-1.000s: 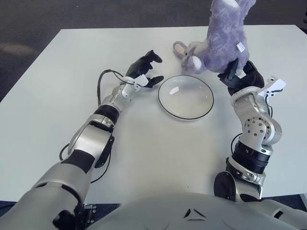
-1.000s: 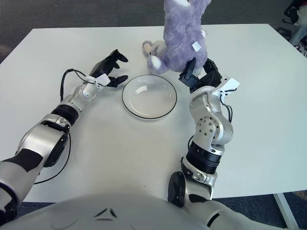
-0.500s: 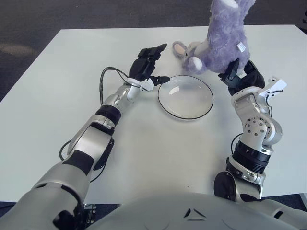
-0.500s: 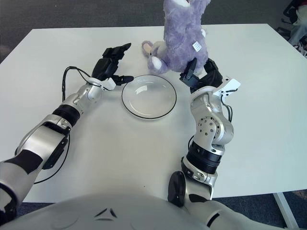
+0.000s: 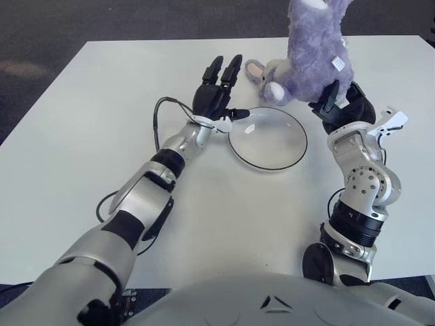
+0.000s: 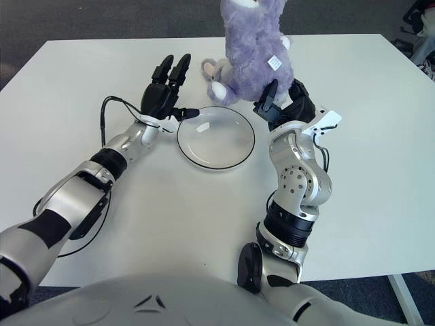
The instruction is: Put the doll into the plate.
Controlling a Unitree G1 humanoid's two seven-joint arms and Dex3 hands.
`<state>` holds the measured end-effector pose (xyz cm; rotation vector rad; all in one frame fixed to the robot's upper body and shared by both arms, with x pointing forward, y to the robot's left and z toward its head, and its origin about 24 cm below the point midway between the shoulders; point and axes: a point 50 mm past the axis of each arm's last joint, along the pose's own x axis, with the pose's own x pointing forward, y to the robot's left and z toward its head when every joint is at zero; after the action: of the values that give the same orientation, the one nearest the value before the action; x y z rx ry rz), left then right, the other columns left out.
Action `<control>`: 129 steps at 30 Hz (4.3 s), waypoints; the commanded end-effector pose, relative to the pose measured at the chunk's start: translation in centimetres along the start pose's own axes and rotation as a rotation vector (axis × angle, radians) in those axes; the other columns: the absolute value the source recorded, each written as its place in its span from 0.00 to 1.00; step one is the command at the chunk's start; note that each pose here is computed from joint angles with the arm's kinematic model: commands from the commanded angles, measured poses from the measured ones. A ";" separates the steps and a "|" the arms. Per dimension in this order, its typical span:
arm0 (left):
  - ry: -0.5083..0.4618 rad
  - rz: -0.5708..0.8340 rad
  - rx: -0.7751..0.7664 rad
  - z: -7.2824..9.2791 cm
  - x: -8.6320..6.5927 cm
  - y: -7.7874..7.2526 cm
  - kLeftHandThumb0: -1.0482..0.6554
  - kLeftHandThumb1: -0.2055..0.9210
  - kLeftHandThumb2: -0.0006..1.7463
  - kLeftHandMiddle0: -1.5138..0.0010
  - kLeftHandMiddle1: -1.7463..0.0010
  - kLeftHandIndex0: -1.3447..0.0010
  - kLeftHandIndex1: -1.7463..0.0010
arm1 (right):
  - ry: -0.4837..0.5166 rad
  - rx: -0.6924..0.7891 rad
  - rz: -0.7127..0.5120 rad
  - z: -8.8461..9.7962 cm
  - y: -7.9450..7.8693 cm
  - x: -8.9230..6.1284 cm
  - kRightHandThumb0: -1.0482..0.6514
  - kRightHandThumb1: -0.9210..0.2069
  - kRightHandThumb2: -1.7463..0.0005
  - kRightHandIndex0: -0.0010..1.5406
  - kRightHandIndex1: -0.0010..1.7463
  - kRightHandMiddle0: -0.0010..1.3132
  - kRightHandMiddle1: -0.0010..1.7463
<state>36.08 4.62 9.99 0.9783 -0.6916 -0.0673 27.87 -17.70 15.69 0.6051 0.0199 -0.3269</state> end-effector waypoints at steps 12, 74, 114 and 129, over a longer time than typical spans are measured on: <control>0.001 0.110 0.056 2.5 2.6 0.0 0.00 1.00 0.20 0.94 0.95 1.00 0.89 | -0.026 -0.009 0.046 0.6 1.1 -0.6 0.62 0.63 0.19 0.48 0.95 0.34 1.00; -0.107 -0.556 -0.394 5.4 5.5 1.6 0.00 0.98 0.07 0.99 0.79 1.00 0.88 | -0.117 0.091 0.235 2.9 5.1 -0.8 0.62 0.71 0.14 0.53 0.93 0.40 1.00; -0.007 -0.338 -0.709 6.4 5.3 1.0 0.00 0.94 0.04 0.95 0.50 1.00 0.74 | -0.129 -0.001 0.215 2.6 5.0 -1.0 0.62 0.72 0.12 0.52 0.95 0.40 1.00; -0.005 -0.317 -1.145 6.6 5.3 1.1 0.05 0.97 0.06 1.00 0.71 1.00 0.95 | -0.153 -0.029 0.230 2.5 4.5 -0.8 0.62 0.72 0.13 0.52 0.94 0.40 1.00</control>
<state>36.62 -0.89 15.55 0.1379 -0.3638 -0.6348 28.33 -15.17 20.74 0.5694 -0.1989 -0.1389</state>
